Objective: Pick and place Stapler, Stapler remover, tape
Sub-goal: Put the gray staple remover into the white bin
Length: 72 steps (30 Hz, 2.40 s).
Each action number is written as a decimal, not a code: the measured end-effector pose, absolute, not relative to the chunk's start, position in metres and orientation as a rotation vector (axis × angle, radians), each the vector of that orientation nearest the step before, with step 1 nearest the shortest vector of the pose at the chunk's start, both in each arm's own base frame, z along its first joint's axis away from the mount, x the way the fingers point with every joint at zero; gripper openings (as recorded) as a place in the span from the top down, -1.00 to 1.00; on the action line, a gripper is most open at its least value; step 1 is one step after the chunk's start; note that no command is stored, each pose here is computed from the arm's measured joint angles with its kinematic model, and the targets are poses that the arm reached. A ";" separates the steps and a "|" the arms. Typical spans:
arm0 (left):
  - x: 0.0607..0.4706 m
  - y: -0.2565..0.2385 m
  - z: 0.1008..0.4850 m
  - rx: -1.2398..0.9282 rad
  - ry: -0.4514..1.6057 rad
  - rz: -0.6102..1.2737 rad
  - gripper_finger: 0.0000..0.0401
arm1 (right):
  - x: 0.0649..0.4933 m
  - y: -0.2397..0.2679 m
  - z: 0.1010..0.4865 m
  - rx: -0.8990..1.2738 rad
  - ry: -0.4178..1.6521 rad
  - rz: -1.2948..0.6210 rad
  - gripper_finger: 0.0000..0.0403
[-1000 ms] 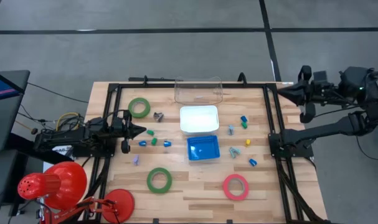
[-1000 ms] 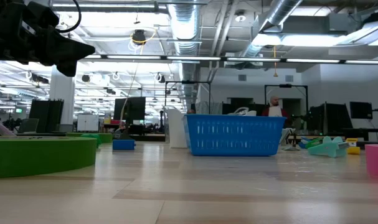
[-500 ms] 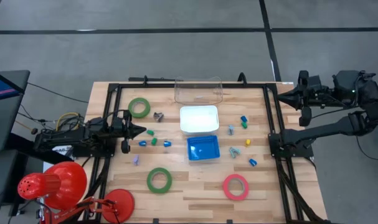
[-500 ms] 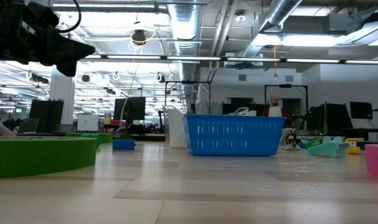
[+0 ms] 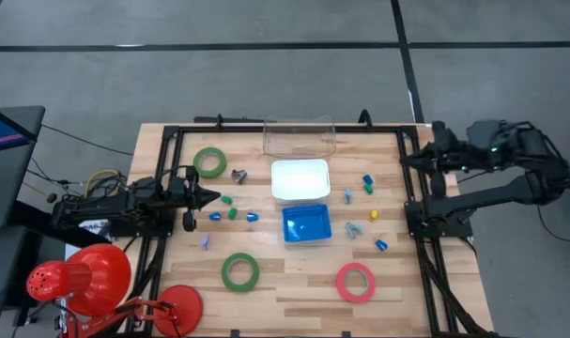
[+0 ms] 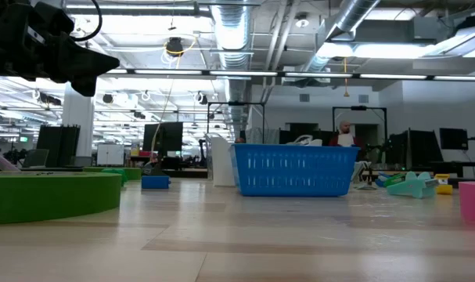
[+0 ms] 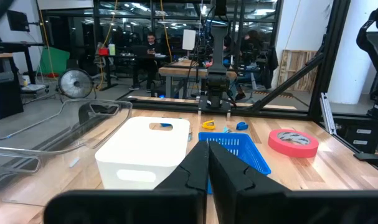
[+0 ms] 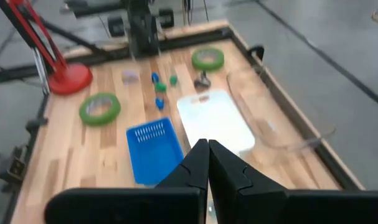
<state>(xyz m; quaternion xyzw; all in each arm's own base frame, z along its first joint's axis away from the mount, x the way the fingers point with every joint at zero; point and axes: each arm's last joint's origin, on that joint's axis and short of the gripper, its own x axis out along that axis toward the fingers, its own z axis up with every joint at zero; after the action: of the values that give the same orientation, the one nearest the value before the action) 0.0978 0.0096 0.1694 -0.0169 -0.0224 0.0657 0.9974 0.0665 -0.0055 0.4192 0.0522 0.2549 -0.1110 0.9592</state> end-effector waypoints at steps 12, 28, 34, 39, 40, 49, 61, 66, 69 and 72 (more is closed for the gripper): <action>0.098 0.010 0.169 -0.034 -0.044 0.132 0.98 | 0.090 -0.006 0.365 0.145 0.725 -0.261 1.00; 0.098 0.010 0.169 -0.034 -0.045 0.132 0.98 | 0.115 -0.005 0.306 0.117 0.964 -0.256 0.68; 0.098 0.010 0.169 -0.034 -0.044 0.131 0.98 | 0.131 -0.005 0.296 0.097 1.041 -0.248 0.55; 0.098 0.010 0.169 -0.034 -0.044 0.131 0.98 | 0.151 -0.005 0.286 0.091 1.109 -0.256 0.44; 0.098 0.010 0.169 -0.034 -0.044 0.132 0.98 | 0.155 -0.005 0.283 0.090 1.124 -0.257 0.41; 0.098 0.010 0.169 -0.034 -0.044 0.132 0.98 | 0.184 -0.005 0.259 0.067 1.266 -0.265 0.10; 0.098 0.010 0.169 -0.034 -0.045 0.131 0.98 | 0.198 -0.017 0.250 -0.046 1.297 -0.202 -0.14; 0.098 0.010 0.169 -0.034 -0.044 0.132 0.98 | 0.196 -0.022 0.251 -0.180 1.313 -0.108 -0.13; 0.098 0.010 0.169 -0.034 -0.044 0.132 0.98 | 0.196 -0.024 0.250 -0.223 1.325 -0.078 -0.13; 0.098 0.010 0.169 -0.034 -0.045 0.132 0.98 | 0.196 -0.026 0.250 -0.239 1.326 -0.068 -0.13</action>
<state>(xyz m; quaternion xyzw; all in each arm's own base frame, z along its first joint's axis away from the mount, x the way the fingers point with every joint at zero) 0.0978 0.0097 0.1693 -0.0169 -0.0222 0.0657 0.9974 0.1964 -0.0256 0.2502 -0.1106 0.6140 -0.0316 0.7809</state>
